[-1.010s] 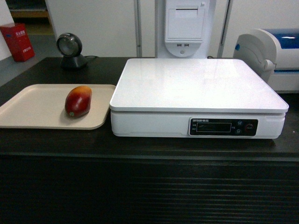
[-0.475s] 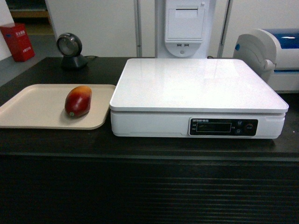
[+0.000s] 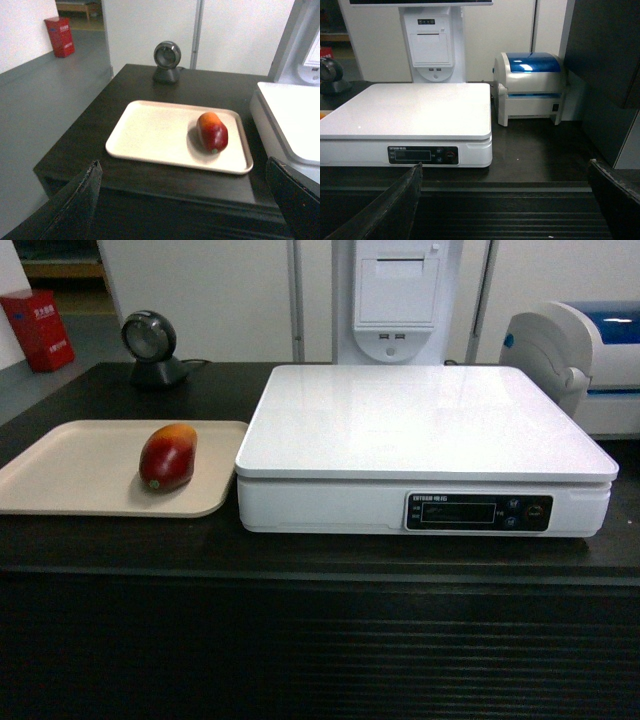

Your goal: Place dark red mango on scale at checkout

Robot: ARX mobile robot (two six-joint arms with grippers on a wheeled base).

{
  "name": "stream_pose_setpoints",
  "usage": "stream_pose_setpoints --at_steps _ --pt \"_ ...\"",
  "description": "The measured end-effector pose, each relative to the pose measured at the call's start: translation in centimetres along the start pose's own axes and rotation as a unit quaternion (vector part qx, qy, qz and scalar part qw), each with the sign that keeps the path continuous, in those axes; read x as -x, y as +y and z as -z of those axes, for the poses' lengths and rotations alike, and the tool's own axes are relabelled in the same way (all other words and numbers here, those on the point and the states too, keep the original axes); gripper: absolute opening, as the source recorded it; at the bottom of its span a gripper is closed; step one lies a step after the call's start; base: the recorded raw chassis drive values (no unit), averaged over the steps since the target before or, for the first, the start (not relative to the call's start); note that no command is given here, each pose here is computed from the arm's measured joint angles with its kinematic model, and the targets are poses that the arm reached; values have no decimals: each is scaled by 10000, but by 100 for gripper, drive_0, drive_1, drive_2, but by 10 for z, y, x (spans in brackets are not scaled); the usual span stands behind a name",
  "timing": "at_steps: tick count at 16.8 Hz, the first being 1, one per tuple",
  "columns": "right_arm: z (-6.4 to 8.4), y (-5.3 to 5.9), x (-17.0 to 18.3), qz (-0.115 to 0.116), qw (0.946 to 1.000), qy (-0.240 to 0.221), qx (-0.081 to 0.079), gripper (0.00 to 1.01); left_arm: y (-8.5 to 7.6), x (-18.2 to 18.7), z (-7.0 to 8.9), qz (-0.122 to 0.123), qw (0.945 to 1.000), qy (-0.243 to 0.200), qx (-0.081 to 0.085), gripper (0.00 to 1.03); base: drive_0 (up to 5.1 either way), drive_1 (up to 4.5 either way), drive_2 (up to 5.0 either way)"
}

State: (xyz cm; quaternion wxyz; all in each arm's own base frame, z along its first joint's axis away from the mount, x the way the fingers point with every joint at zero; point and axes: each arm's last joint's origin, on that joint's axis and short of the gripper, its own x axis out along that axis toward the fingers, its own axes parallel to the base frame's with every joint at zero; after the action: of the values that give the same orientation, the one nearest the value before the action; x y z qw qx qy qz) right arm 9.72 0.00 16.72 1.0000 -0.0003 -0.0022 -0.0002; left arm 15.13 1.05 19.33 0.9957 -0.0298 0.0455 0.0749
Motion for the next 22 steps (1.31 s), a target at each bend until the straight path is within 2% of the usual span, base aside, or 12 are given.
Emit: stream_pose_setpoints --at_steps 2,3,4,5,8,10,14,15,18,19,22 --pt "0 0 0 0 10000 0 0 98 3 -43 -21 364 9992 -141 -128 98 0 0 0" --pt "0 0 0 0 10000 0 0 98 1 -66 -25 625 9979 -38 -192 98 0 0 0" --pt "0 0 0 0 10000 -2 0 98 -4 -90 -22 909 9951 337 -194 98 0 0 0" --pt "0 0 0 0 10000 0 0 98 -9 -113 -14 1204 9896 764 -163 98 0 0 0" --pt "0 0 0 0 10000 -2 0 98 -30 -176 0 1632 9739 1536 -353 98 0 0 0" --pt "0 0 0 0 10000 -2 0 98 -42 -213 6 1747 9654 1901 -381 98 0 0 0" --pt "0 0 0 0 10000 -2 0 98 -60 -258 19 1943 9500 2401 -448 98 0 0 0" --pt "0 0 0 0 10000 0 0 98 -64 -265 21 1973 9471 2475 -520 98 0 0 0" --pt "0 0 0 0 10000 0 0 98 -66 -285 26 1871 9439 2664 -554 98 0 0 0" --pt "0 0 0 0 10000 0 0 98 -65 -291 27 1767 9446 2708 -566 98 0 0 0" --pt "0 0 0 0 10000 -2 0 98 -61 -302 24 1697 9447 2761 -501 98 0 0 0"
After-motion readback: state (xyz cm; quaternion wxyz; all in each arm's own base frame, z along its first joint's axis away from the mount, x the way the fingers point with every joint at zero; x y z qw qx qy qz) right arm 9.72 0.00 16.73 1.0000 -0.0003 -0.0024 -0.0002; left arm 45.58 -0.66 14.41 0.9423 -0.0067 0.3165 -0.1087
